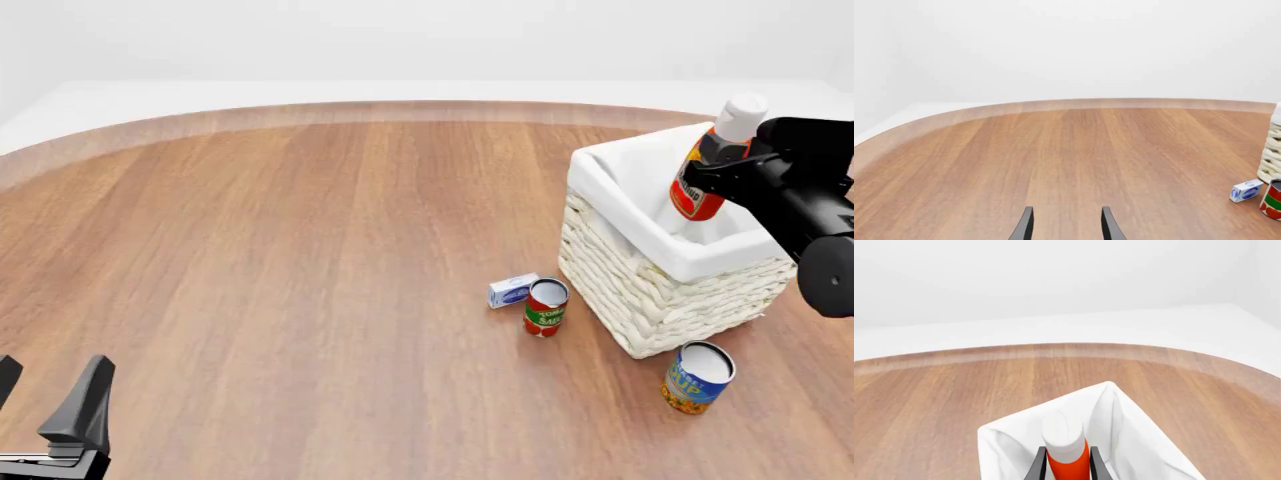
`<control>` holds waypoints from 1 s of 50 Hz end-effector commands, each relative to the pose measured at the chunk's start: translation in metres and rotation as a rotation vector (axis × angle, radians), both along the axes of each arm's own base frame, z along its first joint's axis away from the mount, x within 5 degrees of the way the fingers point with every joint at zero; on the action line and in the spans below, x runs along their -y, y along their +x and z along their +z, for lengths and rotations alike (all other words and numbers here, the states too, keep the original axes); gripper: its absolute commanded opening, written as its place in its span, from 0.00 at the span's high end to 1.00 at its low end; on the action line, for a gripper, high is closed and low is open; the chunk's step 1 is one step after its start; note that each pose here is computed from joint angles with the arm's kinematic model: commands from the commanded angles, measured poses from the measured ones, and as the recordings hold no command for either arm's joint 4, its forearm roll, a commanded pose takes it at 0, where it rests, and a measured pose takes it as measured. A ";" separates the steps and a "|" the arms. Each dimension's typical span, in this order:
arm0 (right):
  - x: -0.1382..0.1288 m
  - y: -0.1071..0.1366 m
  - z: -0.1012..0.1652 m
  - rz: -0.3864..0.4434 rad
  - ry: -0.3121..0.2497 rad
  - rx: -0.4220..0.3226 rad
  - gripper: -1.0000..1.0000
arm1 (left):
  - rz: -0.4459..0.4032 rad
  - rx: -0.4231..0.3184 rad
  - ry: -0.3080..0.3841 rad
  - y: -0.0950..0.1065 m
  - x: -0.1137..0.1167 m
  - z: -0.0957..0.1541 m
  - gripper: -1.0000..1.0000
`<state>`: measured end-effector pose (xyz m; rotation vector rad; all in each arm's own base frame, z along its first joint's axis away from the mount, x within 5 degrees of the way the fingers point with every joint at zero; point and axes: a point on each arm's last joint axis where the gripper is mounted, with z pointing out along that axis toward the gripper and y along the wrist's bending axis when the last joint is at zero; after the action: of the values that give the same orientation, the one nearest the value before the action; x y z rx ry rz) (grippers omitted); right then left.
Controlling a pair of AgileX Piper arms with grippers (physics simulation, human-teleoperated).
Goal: Pick up the ketchup, and put it in the basket.
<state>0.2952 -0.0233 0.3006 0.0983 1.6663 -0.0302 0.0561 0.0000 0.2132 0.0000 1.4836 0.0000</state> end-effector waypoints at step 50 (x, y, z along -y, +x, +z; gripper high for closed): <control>0.000 0.020 -0.013 0.004 0.012 -0.066 1.00 | 0.000 0.000 0.000 0.000 0.000 0.000 0.00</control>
<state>0.3133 -0.0223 0.2852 0.0908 1.7356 -0.0276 0.0561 0.0000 0.2132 0.0000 1.4836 0.0000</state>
